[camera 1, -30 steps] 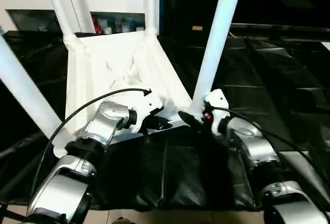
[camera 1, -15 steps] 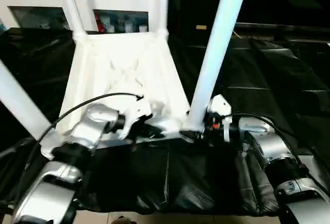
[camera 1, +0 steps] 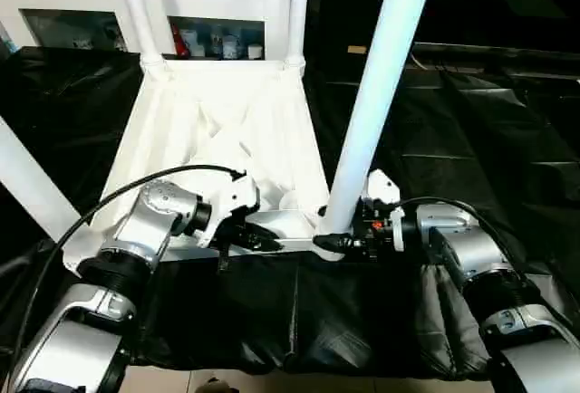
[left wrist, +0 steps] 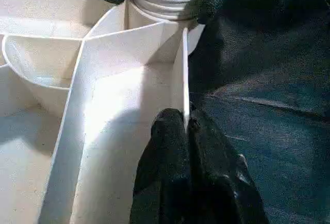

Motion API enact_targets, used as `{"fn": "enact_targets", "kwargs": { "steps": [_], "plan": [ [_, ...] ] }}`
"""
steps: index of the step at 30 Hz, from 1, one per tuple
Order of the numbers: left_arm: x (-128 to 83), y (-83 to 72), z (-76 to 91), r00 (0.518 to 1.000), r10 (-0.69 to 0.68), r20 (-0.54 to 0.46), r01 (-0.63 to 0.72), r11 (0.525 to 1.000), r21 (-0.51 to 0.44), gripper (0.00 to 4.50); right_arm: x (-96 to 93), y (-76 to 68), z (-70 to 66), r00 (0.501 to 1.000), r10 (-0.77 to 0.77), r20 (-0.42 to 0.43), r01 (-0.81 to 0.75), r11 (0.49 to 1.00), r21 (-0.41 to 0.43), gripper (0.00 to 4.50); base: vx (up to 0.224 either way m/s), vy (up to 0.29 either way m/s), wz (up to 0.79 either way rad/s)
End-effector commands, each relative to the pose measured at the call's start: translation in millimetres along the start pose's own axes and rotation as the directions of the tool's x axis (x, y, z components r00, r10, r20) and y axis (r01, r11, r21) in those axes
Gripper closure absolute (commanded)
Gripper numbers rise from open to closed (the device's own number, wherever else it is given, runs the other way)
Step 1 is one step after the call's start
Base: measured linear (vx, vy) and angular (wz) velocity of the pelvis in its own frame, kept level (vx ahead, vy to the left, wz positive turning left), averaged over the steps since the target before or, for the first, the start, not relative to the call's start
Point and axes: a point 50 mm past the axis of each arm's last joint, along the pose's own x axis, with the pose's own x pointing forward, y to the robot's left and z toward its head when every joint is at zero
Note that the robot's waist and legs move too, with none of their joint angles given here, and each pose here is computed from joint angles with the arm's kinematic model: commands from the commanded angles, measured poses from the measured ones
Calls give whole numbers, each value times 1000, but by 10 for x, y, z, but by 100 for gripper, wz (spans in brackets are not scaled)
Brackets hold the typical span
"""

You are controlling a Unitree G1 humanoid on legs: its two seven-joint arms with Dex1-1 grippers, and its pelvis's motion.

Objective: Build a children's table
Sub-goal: Rotate leg to tighten

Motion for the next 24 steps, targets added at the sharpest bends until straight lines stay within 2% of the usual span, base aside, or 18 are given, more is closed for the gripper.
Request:
{"fn": "enact_targets", "kwargs": {
  "steps": [1, 3, 6, 7, 8, 9, 10, 13, 15, 16, 19, 20, 21, 22, 24],
  "plan": [
    [163, -71, 48, 997, -80, 21, 80, 997, 11, 450, 97, 33, -18, 1000, 15, 3, -15, 1000, 23, 178, 0, 0, 0],
    [202, -29, 75, 999, -25, 31, 25, 1000, -3, 450, 133, -2, -12, 996, -81, 37, 79, 996, 42, 179, 0, 0, 0],
    [253, 8, 109, 999, 27, 38, -27, 1000, -11, 450, 159, -45, -34, 982, -188, 32, 186, 981, 49, 180, 0, 0, 0],
    [339, 56, 171, 994, 97, 53, -96, 995, -31, 450, 214, -110, -87, 933, -360, -4, 359, 930, 78, 180, 0, 0, 0],
    [396, 76, 213, 989, 133, 64, -131, 991, -40, 450, 256, -131, -110, 896, -443, -16, 443, 891, 104, 180, 0, 0, 0],
    [396, 76, 213, 989, 133, 64, -131, 991, -40, 450, 256, -131, -110, 896, -443, -16, 443, 891, 104, 180, 0, 0, 0],
    [488, 88, 277, 982, 170, 79, -166, 985, -50, 450, 339, -126, -130, 854, -519, -25, 516, 842, 158, 181, 0, 0, 0],
    [616, 85, 357, 974, 206, 96, -200, 978, -62, 450, 479, -100, -140, 795, -605, -48, 599, 771, 215, 181, 0, 0, 0],
    [616, 85, 357, 974, 206, 96, -200, 978, -62, 450, 479, -100, -140, 795, -605, -48, 599, 771, 215, 181, 0, 0, 0],
    [693, 58, 397, 974, 200, 107, -195, 979, -59, 450, 619, -31, -69, 807, -591, 4, 575, 787, 225, 125, 0, 0, 0],
    [723, 35, 402, 977, 184, 103, -181, 983, -42, 450, 669, 5, -16, 811, -583, 46, 564, 800, 204, 104, 0, 0, 0],
    [716, 27, 389, 980, 175, 100, -172, 984, -38, 450, 649, -3, -1, 808, -586, 61, 564, 800, 205, 104, 0, 0, 0],
    [713, 24, 381, 980, 171, 97, -168, 985, -37, 450, 635, -12, 7, 803, -592, 68, 568, 795, 211, 75, 0, 0, 0],
    [713, 24, 381, 980, 171, 97, -168, 985, -37, 450, 635, -12, 7, 803, -592, 68, 568, 795, 211, 66, 0, 0, 0],
    [650, 14, 324, 985, 151, 87, -149, 988, -27, 450, 468, -86, 8, 796, -600, 80, 576, 791, 207, 55, 0, 0, 0]
  ]
}}
